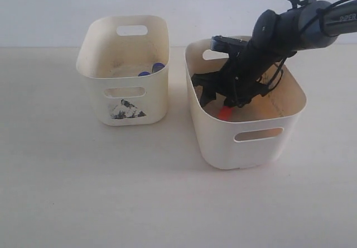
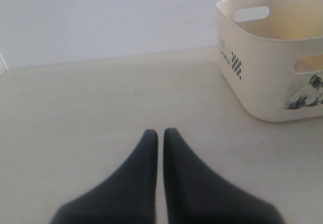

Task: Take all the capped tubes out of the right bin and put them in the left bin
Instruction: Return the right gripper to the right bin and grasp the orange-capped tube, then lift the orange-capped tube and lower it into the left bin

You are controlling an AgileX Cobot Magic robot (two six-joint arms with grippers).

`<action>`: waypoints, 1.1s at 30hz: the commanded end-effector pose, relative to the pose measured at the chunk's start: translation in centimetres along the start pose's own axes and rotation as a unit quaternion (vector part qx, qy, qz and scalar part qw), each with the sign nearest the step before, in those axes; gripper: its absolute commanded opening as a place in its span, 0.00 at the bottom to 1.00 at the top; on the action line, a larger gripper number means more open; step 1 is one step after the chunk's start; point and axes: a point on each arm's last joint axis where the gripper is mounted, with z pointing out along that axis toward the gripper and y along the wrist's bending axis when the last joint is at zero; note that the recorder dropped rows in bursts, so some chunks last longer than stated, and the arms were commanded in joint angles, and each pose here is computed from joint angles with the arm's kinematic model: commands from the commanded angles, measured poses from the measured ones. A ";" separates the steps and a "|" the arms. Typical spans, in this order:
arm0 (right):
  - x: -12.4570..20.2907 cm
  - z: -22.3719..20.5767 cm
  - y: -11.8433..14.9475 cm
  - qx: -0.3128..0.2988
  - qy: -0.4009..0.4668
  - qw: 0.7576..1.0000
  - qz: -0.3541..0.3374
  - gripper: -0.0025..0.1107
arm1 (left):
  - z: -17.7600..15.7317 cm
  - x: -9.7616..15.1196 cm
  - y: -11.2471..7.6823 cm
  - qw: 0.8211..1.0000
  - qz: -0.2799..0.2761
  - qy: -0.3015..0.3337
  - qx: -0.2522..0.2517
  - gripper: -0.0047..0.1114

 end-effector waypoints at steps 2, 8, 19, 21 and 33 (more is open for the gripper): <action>1.3 1.5 -1.7 0.056 0.042 0.997 -0.031 0.38 | -0.1 -0.3 0.0 1.000 -0.009 -0.010 0.000 0.08; 1.4 1.5 -1.7 0.058 0.046 0.997 -0.036 0.32 | -0.1 -0.3 0.0 1.000 -0.009 -0.010 0.000 0.08; -1.8 -12.2 2.0 0.039 -0.108 0.991 -0.075 0.02 | -0.1 -0.3 0.0 1.000 -0.009 -0.010 0.000 0.08; -1.9 -15.9 2.9 0.029 -0.150 0.985 -0.081 0.02 | -0.1 -0.3 0.0 1.000 -0.009 -0.010 0.000 0.08; -1.4 -19.0 10.4 -0.147 -0.256 0.952 -0.075 0.02 | -0.1 -0.3 0.0 1.000 -0.009 -0.010 0.000 0.08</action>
